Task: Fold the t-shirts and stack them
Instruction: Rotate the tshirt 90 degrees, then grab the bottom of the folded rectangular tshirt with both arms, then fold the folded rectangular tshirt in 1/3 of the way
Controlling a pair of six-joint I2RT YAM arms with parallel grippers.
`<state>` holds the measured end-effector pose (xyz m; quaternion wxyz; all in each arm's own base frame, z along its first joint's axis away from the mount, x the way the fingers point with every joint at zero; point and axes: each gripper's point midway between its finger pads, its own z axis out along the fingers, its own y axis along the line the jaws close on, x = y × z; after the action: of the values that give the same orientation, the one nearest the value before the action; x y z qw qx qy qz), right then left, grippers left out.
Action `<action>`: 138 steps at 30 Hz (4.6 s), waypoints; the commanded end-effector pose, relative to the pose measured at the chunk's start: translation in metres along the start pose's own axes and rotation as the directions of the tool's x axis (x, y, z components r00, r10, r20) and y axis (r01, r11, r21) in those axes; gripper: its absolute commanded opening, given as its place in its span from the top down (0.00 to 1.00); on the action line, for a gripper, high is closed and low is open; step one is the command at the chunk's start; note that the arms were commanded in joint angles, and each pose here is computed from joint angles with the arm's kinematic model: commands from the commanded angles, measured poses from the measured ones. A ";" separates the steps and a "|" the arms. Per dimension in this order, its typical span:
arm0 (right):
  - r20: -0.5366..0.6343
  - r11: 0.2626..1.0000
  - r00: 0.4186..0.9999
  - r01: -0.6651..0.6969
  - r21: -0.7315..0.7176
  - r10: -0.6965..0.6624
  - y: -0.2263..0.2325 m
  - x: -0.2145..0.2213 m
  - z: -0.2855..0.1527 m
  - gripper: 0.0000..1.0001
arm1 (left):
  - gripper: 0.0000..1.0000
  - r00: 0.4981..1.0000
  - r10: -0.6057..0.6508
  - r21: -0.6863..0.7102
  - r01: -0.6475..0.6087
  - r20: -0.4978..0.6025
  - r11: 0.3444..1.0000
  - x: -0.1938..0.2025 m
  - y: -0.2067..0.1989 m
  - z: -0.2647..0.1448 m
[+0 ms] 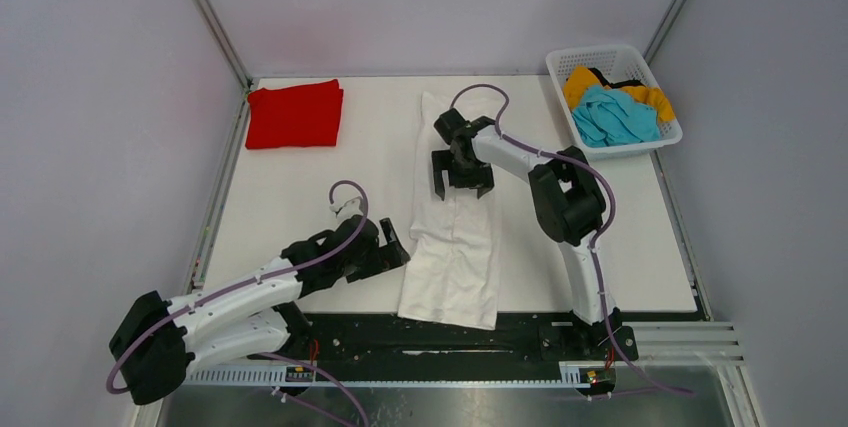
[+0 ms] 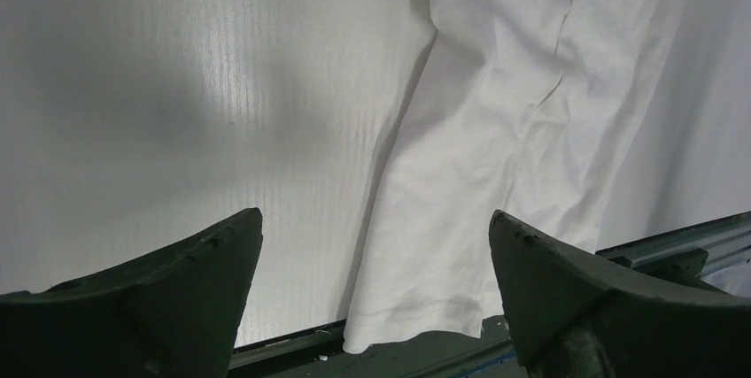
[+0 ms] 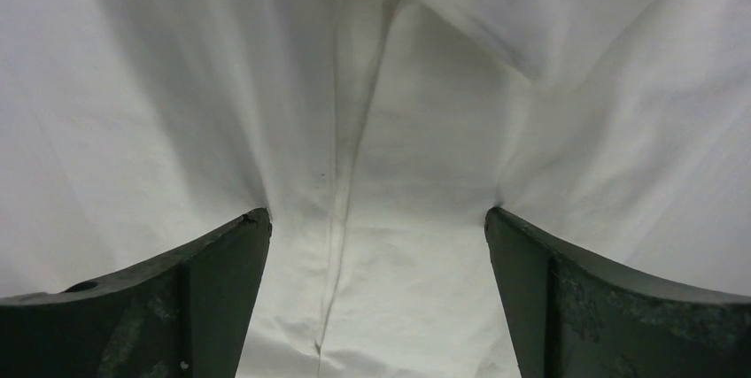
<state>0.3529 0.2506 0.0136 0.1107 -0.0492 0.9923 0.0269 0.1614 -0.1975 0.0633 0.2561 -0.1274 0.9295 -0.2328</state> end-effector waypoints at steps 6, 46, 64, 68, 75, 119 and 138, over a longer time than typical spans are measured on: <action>0.013 0.997 0.998 -0.068 -0.042 0.068 -0.001 -0.041 -0.004 0.01 | 0.01 0.997 0.021 0.061 -0.017 -0.068 0.998 0.012 -0.011 0.008; -0.152 0.906 0.987 -0.113 -0.408 0.054 -0.010 0.296 -0.083 0.20 | 1.00 0.873 0.237 0.202 -0.163 -0.426 0.966 0.123 -0.023 0.006; -0.239 0.886 0.970 -0.084 -0.457 -0.032 -0.015 0.335 -0.098 0.98 | 1.00 0.832 0.269 0.375 -0.080 -0.485 0.924 0.149 -0.030 -0.045; -0.252 0.860 0.967 -0.106 -0.499 -0.028 -0.017 0.343 -0.108 0.99 | 1.00 0.790 0.302 0.432 -0.053 -0.533 0.900 0.160 -0.037 -0.065; -0.184 0.809 0.983 -0.094 -0.581 -0.019 0.002 0.327 -0.115 0.99 | 1.00 0.831 0.304 0.395 -0.113 -0.466 0.912 0.146 -0.045 -0.056; 0.188 0.797 0.896 -0.242 -0.553 0.402 -0.029 0.024 -0.092 0.95 | 1.00 0.968 0.252 0.075 -0.253 0.015 0.965 -0.154 -0.121 0.099; 0.293 0.809 0.801 -0.357 -0.467 0.523 -0.066 -0.046 -0.080 0.32 | 0.01 0.961 0.272 0.146 -0.278 0.061 0.950 -0.215 -0.149 0.093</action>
<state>0.3689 0.1953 0.0716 0.2427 0.1710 0.9151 0.2727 0.4034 -0.2801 0.0939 0.2600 -0.0045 0.9404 -0.2191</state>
